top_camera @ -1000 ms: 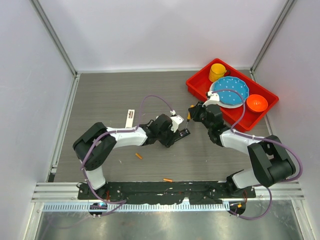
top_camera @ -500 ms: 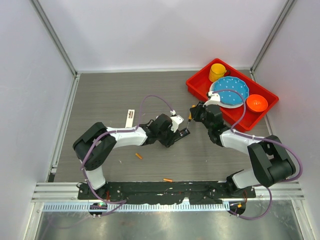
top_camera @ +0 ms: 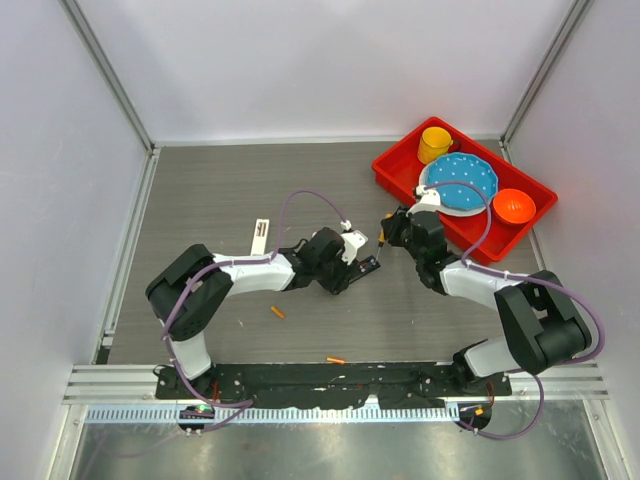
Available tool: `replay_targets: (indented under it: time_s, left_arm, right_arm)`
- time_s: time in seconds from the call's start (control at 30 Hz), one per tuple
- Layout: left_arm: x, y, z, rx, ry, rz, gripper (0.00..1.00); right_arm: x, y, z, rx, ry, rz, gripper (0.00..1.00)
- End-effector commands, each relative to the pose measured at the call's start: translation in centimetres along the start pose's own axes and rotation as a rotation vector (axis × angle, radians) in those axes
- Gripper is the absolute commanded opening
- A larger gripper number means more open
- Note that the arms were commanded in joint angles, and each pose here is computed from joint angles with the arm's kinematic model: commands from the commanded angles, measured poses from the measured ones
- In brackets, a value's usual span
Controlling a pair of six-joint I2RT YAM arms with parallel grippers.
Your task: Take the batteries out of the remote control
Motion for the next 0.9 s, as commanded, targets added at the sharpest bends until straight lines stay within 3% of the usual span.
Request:
replay_targets:
  time_s: [0.0, 0.43, 0.53, 0.6, 0.87]
  left_arm:
    - [-0.1, -1.3, 2.1, 0.004, 0.095, 0.077, 0.23]
    - [-0.3, -1.2, 2.3, 0.005, 0.109, 0.078, 0.2]
    - [-0.4, -1.3, 2.5, 0.005, 0.119, 0.081, 0.12]
    - [-0.4, -1.3, 2.5, 0.003, 0.124, 0.082, 0.01]
    - [-0.8, -1.4, 2.7, 0.006, 0.139, 0.092, 0.0]
  right_arm:
    - [0.1, 0.0, 0.1, -0.002, -0.008, -0.008, 0.01]
    - [0.1, 0.0, 1.5, -0.039, 0.043, -0.036, 0.01]
    - [0.3, 0.6, 1.6, -0.072, 0.06, -0.063, 0.01]
    - [0.5, 1.0, 1.5, -0.089, 0.062, -0.081, 0.01]
    - [1.1, 2.6, 1.5, -0.133, 0.107, -0.161, 0.01]
Point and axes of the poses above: each gripper's point midway between its finger pads, its own x axis back along the fingers, its own y axis along the line the jaws close on, z = x × y, the point moved 4 cm from there along x, back along the fingers, and after that the axes turned 11 degrees about -x, right-handed, at the moved point
